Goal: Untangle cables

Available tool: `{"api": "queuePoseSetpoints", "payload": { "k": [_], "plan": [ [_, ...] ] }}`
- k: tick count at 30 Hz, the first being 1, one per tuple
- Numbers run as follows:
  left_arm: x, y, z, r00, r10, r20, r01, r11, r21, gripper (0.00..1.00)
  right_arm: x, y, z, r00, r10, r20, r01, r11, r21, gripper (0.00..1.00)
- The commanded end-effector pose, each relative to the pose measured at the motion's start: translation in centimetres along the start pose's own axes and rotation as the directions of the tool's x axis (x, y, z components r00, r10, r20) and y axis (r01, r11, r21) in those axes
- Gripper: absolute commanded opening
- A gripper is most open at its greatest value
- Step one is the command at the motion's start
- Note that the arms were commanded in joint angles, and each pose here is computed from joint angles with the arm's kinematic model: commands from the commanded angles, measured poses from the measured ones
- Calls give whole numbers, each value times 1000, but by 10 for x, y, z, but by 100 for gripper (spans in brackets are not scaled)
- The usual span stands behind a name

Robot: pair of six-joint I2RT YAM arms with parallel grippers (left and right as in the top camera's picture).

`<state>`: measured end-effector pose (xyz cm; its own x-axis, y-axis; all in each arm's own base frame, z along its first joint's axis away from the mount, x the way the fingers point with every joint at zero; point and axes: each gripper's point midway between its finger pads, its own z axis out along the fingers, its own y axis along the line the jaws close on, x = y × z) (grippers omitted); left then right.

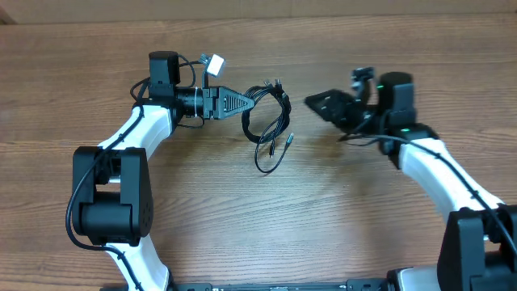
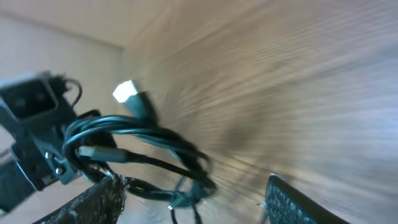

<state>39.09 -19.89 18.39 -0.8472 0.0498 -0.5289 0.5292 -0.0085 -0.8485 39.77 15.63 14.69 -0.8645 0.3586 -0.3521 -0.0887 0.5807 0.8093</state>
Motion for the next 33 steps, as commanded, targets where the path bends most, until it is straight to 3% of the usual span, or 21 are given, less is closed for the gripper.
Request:
{"api": "queuePoseSetpoints", "payload": {
  "k": [1, 8, 14, 20, 28, 33],
  "plan": [
    [5, -6, 5, 1000, -9, -24, 10, 999, 46, 4, 5, -9, -12, 996, 78, -49, -79, 997, -10, 71],
    [12, -11, 23, 997, 55, -57, -51, 996, 73, 4, 44, -35, -14, 966, 208, -150, -188, 972, 140, 61],
    [13, -12, 25, 995, 79, -61, -74, 994, 77, 4, 92, -34, 1, 936, 238, -257, -190, 962, 198, 32],
    [13, -11, 25, 995, 86, -60, -81, 994, 78, 4, 119, -46, 13, 913, 341, -222, -251, 902, 351, 15],
    [14, -11, 25, 995, 78, -60, -73, 994, 77, 4, 145, -53, 32, 917, 388, -93, -302, 828, 473, 5],
    [14, -11, 25, 995, 74, -61, -69, 995, 77, 4, 142, -31, 48, 937, 335, -97, -273, 879, 391, 5]
  ]
}}
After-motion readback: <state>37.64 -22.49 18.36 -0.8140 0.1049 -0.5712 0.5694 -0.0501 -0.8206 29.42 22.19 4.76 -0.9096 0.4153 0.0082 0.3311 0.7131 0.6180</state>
